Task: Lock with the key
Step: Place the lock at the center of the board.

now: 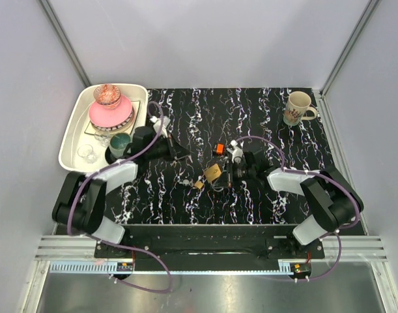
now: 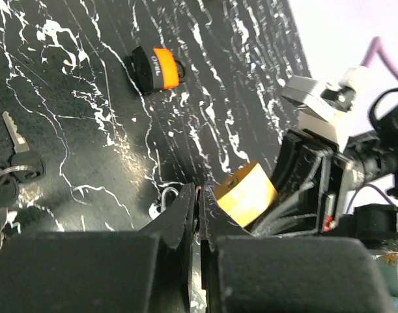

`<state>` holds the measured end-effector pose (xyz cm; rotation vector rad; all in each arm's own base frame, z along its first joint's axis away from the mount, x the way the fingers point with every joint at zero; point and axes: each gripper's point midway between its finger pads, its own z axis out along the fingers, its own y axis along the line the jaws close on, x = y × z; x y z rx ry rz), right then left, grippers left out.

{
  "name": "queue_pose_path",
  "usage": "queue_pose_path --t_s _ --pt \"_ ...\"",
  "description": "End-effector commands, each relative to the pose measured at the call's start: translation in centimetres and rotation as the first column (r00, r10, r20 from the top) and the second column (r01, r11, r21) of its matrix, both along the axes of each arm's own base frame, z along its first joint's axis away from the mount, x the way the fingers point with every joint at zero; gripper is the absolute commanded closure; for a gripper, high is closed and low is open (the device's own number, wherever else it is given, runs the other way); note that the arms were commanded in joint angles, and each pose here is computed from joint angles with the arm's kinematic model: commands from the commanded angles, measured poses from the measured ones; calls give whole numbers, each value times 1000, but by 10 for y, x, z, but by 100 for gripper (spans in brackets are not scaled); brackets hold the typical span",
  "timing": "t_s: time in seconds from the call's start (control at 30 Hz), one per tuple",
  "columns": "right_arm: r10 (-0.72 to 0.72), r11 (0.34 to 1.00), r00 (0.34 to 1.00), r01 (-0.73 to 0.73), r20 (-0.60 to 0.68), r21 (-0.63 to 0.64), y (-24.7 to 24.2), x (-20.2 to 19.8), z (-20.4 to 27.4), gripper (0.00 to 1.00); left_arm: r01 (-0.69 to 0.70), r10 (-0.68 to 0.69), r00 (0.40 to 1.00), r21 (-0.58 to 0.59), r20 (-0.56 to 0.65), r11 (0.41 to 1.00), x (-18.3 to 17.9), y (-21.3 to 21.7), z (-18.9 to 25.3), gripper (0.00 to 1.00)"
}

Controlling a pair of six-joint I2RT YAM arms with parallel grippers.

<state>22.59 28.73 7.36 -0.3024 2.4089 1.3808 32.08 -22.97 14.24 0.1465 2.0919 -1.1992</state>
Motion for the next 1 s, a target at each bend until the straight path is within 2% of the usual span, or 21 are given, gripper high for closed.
queue_pose_path --t_s 0.0,0.2,0.37,0.43,0.47,0.5,0.53,0.6,0.63,0.73,0.77,0.8,0.83,0.87,0.93,0.97 --pt "0 999 1000 1 28 -33 -3 8 -8 100 29 -31 995 20 90 999 33 -23 0 100" --pt "9 994 996 -19 -88 -105 -7 4 -42 100 93 -93 996 39 -5 995 41 -46 -44 100" --pt "19 987 989 -42 -147 -157 -11 0 -63 87 126 -121 991 121 -52 985 38 -50 -70 91" --pt "3 979 992 -29 -129 -201 -15 5 -68 83 120 -114 992 166 -48 979 41 -48 -77 86" --pt "-3 973 991 -29 -137 -229 -19 4 -70 72 133 -121 990 199 -68 971 37 -47 -86 83" --pt "-10 969 992 -23 -129 -247 -21 6 -71 66 117 -104 992 223 -68 968 39 -44 -89 80" --pt "-23 961 994 -6 -103 -275 -25 9 -71 60 113 -100 993 234 -69 966 40 -43 -90 72" --pt "-36 950 994 2 -101 -312 -32 8 -71 48 96 -82 994 254 -68 962 41 -39 -93 60" --pt "-49 942 995 17 -89 -334 -36 9 -71 45 92 -78 995 259 -63 962 41 -38 -92 55" --pt "-102 913 993 72 -55 -401 -48 15 -65 39 68 -61 997 274 -37 959 41 -33 -86 23" --pt "-122 901 992 94 -39 -423 -52 18 -63 36 45 -41 999 289 -21 956 42 -29 -84 17" --pt "-136 891 991 115 -16 -439 -56 22 -60 31 29 -30 1000 293 -1 956 43 -27 -78 14" --pt "-165 873 986 160 29 -461 -63 28 -54 28 15 -18 1000 301 9 953 41 -22 -76 6" --pt "-177 862 983 174 38 -477 -67 28 -51 26 -30 10 998 304 66 952 44 -17 -58 3" --pt "-199 845 975 220 95 -488 -74 34 -39 22 -69 37 994 320 105 945 41 -8 -48 1" --pt "-209 838 971 240 118 -491 -77 37 -35 21 -125 70 982 324 176 938 44 0 -26 1"
